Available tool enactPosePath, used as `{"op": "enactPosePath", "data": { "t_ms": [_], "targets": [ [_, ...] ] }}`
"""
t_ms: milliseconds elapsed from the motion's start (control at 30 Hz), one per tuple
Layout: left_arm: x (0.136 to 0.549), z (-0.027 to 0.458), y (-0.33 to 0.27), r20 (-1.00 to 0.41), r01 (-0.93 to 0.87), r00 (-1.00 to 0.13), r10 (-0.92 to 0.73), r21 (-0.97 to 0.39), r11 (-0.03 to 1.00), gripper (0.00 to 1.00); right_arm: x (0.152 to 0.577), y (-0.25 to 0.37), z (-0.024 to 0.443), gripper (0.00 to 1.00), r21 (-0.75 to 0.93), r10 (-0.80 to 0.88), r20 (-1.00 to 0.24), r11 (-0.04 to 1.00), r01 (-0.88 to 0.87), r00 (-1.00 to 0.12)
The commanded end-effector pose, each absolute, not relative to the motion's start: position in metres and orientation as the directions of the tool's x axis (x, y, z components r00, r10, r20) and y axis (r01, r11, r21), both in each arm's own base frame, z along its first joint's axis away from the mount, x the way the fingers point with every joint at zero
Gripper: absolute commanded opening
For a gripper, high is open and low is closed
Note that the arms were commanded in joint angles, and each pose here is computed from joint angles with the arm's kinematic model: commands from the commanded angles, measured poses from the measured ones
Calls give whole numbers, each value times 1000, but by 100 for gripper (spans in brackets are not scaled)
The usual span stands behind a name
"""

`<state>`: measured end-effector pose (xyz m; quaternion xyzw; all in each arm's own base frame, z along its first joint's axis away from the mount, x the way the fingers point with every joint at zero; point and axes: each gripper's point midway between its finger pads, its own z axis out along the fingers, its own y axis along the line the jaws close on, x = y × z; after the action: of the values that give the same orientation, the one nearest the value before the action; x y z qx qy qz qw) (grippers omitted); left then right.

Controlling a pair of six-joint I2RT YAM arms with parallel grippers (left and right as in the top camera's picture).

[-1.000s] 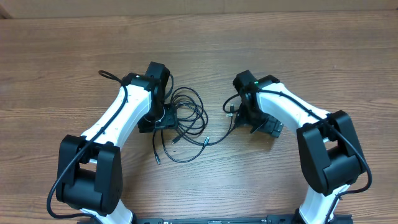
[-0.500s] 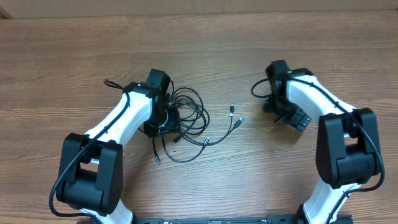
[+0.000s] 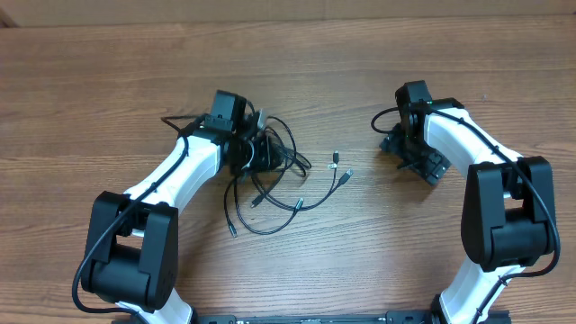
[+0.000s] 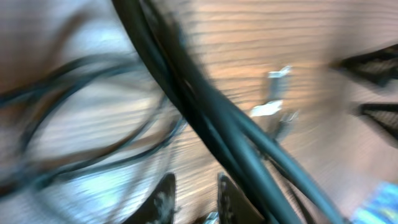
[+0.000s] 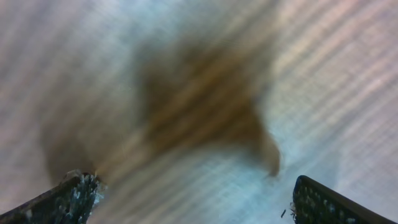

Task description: Untangle cables

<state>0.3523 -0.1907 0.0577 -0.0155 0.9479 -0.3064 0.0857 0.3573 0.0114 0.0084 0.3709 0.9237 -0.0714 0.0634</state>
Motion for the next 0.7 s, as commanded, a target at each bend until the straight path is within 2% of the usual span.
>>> {"op": "enactPosePath", "data": {
  "t_ms": [0, 100, 367, 667],
  "targets": [
    [353, 84, -226, -185, 125, -983, -20, -737, 664, 31, 368, 14, 11, 100, -36, 682, -195, 713, 700, -705],
    [366, 86, -225, -243, 155, -969, -36, -720, 676, 36, 380, 16, 13, 100, 3, 683, -225, 713, 701, -695],
    [380, 71, -214, -313, 142, -948, -65, -593, 792, 36, 396, 18, 16, 100, 58, 686, -267, 713, 699, -677],
    [393, 88, -247, -451, 260, -892, -36, -576, 775, 36, 397, 18, 16, 100, 59, 686, -268, 713, 699, -677]
  ]
}}
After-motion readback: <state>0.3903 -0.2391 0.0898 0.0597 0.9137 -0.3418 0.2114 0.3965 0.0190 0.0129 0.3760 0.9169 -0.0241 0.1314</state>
